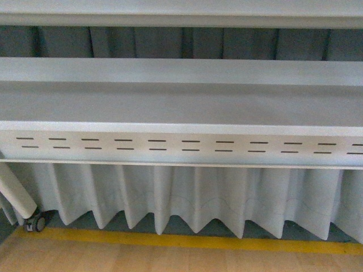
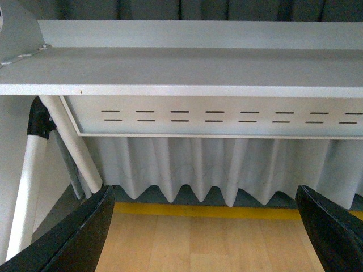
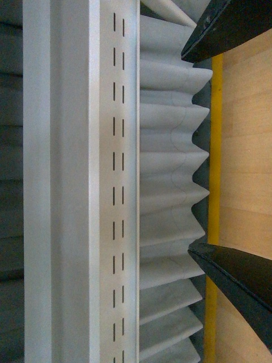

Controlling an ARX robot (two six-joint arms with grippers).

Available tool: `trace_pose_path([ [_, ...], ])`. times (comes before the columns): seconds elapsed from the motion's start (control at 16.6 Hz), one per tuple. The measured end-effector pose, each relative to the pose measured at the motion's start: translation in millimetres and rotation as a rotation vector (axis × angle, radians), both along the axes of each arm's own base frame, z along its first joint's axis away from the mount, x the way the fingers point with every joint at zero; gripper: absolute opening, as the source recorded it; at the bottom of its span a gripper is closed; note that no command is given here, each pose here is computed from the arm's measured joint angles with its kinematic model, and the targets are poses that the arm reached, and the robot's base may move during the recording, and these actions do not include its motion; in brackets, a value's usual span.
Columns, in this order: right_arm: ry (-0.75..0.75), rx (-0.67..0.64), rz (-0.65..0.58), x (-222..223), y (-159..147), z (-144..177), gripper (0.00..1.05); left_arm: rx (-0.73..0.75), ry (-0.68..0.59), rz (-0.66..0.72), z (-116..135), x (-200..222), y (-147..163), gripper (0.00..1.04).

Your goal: Wind up and store yellow beetle toy

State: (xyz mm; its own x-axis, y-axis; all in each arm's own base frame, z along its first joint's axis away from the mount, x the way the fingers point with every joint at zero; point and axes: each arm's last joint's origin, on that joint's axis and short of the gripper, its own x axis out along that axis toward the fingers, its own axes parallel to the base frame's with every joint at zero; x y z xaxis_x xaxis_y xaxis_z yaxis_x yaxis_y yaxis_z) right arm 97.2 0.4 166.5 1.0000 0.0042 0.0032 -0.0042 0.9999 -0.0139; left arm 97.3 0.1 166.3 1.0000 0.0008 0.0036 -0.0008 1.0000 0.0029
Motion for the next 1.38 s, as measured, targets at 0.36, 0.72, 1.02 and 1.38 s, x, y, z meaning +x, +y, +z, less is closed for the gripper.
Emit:
trace_pose_path([
  [0.36, 0.0, 0.0, 0.0, 0.0, 0.0, 0.0, 0.98, 0.0, 0.001, 0.0, -0.1, 0.0, 0.0, 0.98],
  [0.72, 0.0, 0.0, 0.0, 0.0, 0.0, 0.0, 0.98, 0.0, 0.001, 0.0, -0.1, 0.0, 0.0, 0.98],
  [1.02, 0.0, 0.0, 0.0, 0.0, 0.0, 0.0, 0.98, 0.0, 0.0, 0.0, 0.0, 0.0, 0.0, 0.98],
  [1.38, 0.0, 0.0, 0.0, 0.0, 0.0, 0.0, 0.98, 0.0, 0.0, 0.0, 0.0, 0.0, 0.0, 0.98],
])
